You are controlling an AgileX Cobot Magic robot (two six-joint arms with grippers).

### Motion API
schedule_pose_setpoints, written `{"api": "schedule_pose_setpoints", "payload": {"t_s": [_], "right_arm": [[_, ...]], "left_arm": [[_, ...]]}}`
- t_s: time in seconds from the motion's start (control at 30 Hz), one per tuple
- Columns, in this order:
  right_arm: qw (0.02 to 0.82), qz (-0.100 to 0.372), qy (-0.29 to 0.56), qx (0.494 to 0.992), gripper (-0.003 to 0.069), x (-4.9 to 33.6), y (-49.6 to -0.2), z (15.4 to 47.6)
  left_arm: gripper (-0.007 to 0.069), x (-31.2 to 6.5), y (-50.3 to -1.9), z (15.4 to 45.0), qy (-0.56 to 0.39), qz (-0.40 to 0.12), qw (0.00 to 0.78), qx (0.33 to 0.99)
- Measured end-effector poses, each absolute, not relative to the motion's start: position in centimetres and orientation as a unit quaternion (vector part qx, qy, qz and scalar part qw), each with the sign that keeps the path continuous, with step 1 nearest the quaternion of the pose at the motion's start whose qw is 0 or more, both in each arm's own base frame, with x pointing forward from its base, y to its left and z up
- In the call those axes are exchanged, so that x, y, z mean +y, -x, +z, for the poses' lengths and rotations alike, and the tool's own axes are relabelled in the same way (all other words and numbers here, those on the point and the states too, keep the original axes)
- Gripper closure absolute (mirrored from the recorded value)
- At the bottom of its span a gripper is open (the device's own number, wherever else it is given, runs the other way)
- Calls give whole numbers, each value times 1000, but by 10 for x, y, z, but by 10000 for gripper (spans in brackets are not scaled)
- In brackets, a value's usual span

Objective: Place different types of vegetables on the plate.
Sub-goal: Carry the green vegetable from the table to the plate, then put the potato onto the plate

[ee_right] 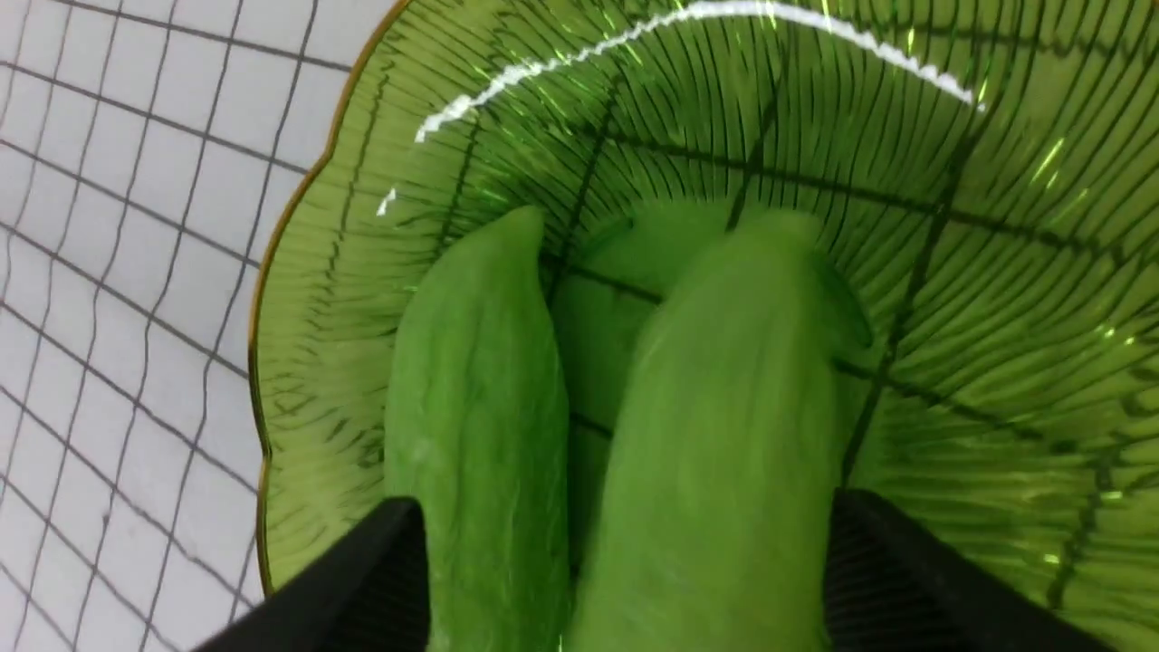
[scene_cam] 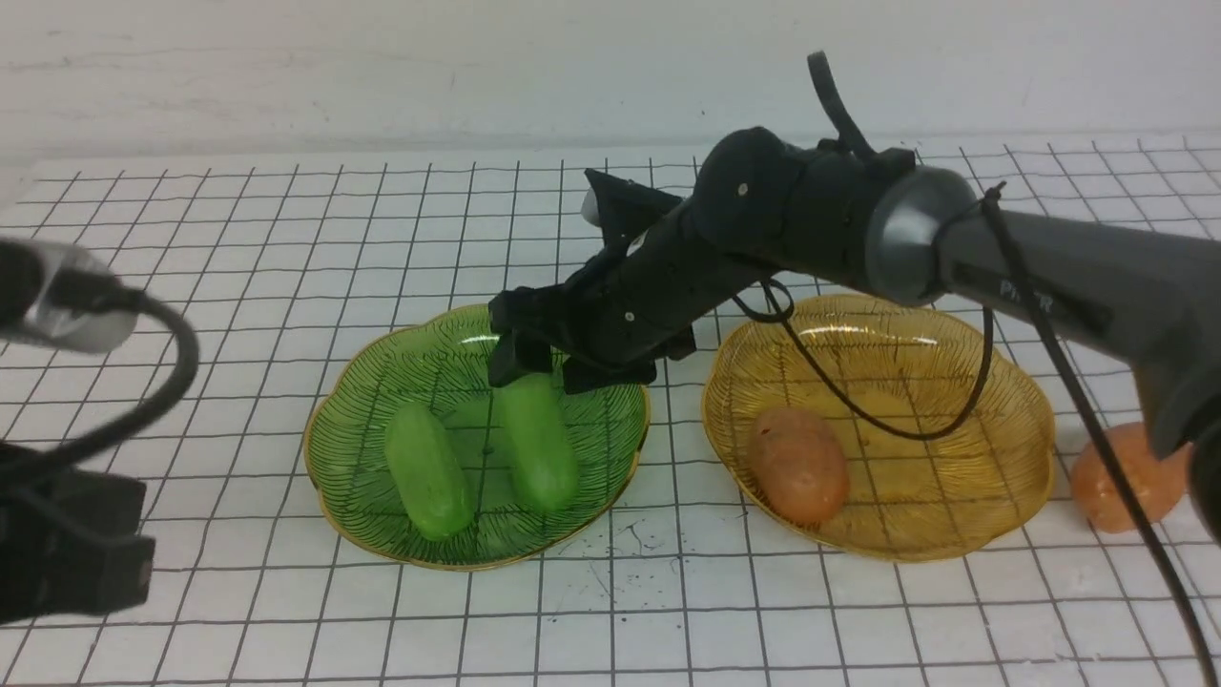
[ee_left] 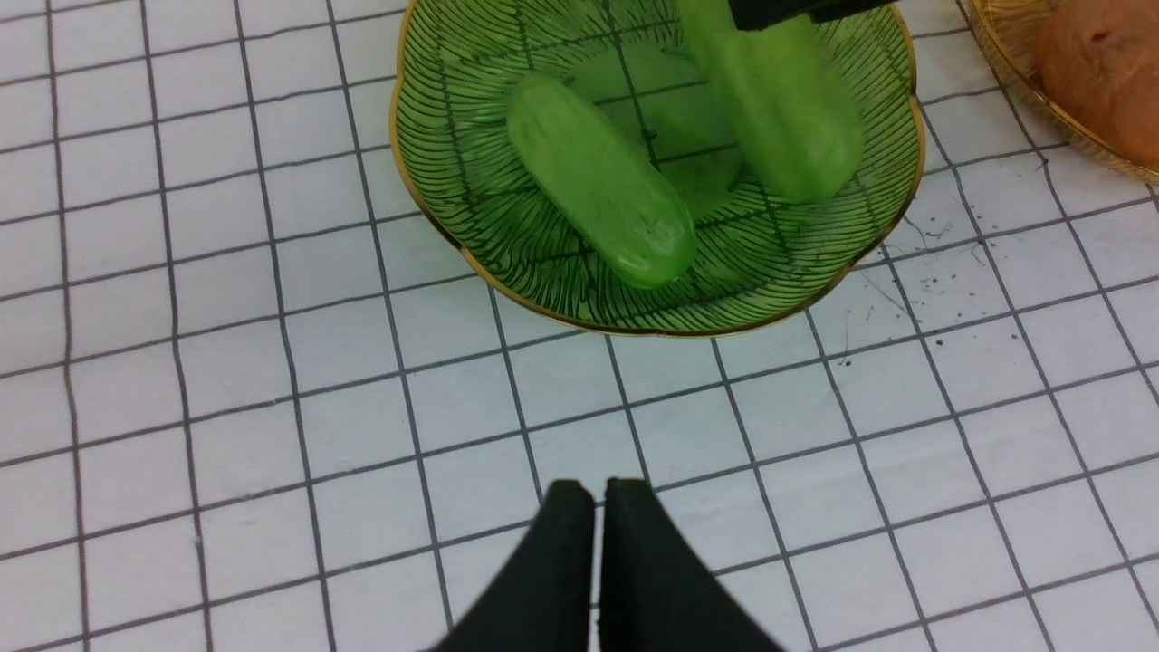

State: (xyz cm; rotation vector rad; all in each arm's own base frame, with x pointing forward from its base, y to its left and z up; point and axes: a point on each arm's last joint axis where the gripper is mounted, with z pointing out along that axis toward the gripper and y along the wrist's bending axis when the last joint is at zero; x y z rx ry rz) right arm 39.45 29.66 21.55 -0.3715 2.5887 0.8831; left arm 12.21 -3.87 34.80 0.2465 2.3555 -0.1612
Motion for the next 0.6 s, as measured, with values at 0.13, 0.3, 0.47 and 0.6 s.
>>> {"api": "schedule_pose_setpoints", "payload": {"t_s": [0.13,0.3,0.47,0.6], "right_arm": [[151,295,165,929,80,285,-395,228],[165,232,183,941,140,237,-409,283],[250,128,126,952,332,158,-396,349],[252,66,73,963,440,101,-372,360]], "left_arm": [[633,-39,-122,348,-96,-65,380,918],[633,-39,-122,348,-95,-66,381,917],[633,-39,-123,349,-95,-69,391,913],[633,-39,-123,349,-96,-68,392,912]]}}
